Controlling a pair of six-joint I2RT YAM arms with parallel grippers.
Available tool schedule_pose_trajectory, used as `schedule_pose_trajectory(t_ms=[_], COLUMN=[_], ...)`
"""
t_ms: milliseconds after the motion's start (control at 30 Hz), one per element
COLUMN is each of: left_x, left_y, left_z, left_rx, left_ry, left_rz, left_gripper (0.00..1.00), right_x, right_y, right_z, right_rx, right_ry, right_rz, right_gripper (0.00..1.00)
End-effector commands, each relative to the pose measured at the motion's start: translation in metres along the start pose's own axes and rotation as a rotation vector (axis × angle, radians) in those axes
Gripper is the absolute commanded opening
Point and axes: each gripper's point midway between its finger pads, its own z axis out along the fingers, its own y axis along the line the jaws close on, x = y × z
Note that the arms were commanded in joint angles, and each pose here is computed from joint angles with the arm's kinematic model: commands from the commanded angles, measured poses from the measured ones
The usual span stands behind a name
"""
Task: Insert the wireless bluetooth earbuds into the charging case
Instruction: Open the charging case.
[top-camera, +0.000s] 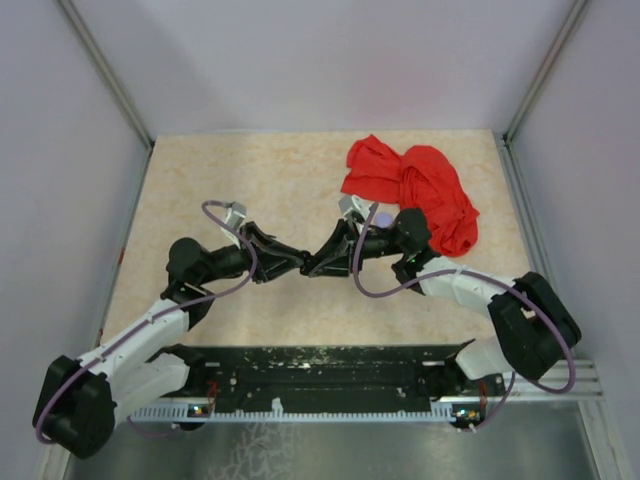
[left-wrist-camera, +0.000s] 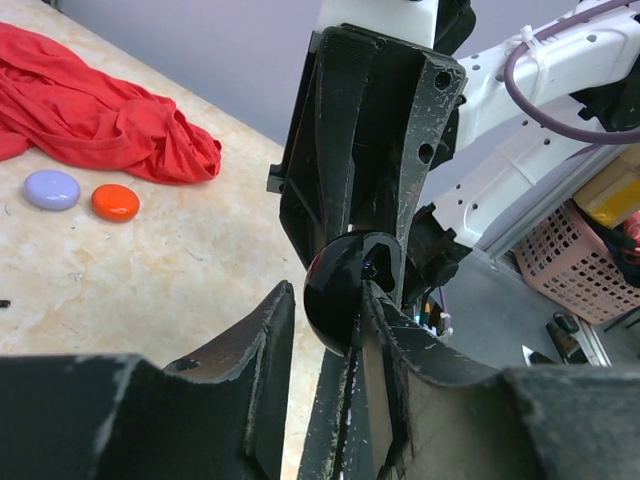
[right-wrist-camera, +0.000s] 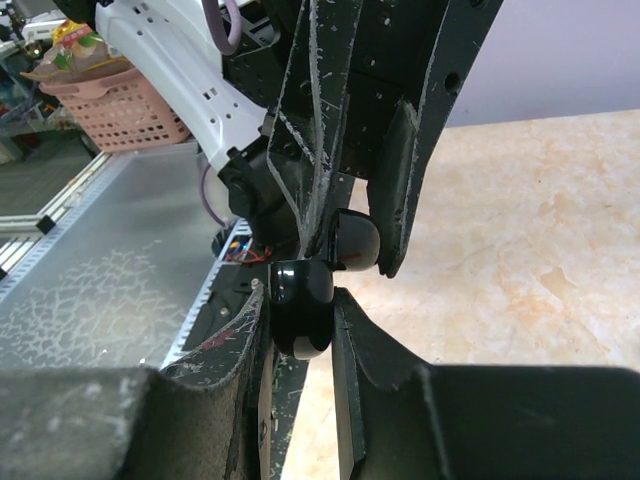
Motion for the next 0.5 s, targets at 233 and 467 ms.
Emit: schedule_pose_trajectory(t_ms=[233,467], left_x=[-0.012,-0.014], left_y=[-0.010,0.001], left_z=[0.001,-0.004], left_rx=[0.038,-0.066], left_ry=[-0.018,0.011], left_rz=[0.042,0.090], left_gripper=[0.13,0.05], right_x=[-0.010,-0.006], right_y=[0.007,0.002], right_z=[0.002,0.001], right_rx=[-0.048,-0.026], right_ry=[-0.020,-0.012], right_rz=[-0.063,-0.047], right_gripper=[0.00,0.28])
